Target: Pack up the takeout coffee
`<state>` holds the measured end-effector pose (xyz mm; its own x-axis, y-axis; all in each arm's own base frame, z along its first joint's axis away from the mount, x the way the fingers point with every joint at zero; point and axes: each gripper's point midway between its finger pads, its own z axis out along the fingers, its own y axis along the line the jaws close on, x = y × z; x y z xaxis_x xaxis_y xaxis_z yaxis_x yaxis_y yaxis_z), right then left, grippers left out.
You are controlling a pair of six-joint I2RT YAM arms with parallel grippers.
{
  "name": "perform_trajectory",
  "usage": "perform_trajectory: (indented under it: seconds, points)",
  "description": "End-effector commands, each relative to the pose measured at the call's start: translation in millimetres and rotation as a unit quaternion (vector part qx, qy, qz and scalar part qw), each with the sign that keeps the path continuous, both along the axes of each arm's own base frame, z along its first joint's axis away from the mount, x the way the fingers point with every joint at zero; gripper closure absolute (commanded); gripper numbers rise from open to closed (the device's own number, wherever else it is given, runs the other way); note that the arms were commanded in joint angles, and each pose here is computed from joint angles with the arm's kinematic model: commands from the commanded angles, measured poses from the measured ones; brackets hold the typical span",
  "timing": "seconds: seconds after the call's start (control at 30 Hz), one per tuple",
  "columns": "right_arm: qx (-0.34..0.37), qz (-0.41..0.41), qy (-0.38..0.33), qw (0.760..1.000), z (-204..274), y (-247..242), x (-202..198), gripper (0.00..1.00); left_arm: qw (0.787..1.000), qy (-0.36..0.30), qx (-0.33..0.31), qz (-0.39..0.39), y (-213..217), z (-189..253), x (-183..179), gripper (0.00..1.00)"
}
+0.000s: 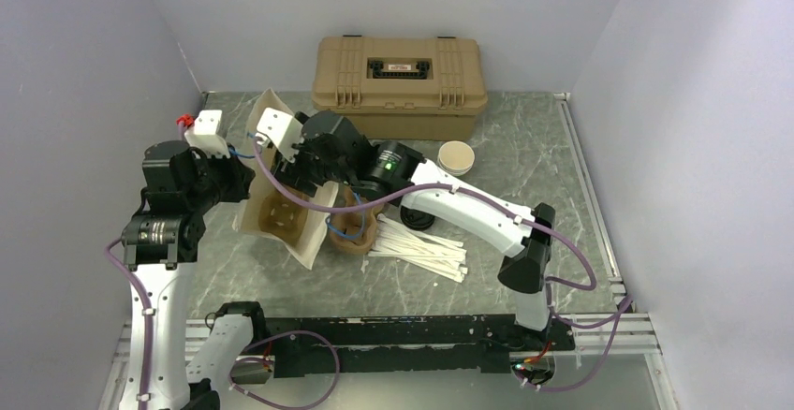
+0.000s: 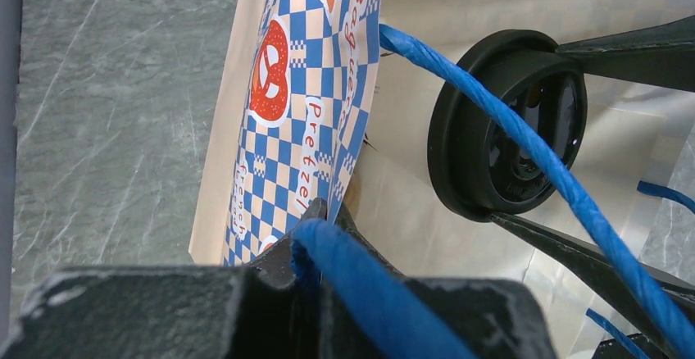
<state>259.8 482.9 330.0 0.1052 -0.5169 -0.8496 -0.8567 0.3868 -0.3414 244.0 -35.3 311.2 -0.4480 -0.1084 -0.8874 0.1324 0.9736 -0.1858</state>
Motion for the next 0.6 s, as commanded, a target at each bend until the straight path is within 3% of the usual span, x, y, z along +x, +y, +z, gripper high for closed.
perform_trajectory:
  seconds: [0.0, 0.57]
  points:
    - [0.042, 0.004, 0.004, 0.999, 12.3, 8.6, 3.7, 0.54, 0.999, -0.031, -0.014, -0.018, -8.6, 25.1, -0.9, 1.00]
    - [0.035, 0.000, 0.029, 0.999, -36.4, 22.9, 19.2, 0.58, 0.998, -0.030, -0.047, -0.042, -22.2, 35.5, -10.2, 1.00]
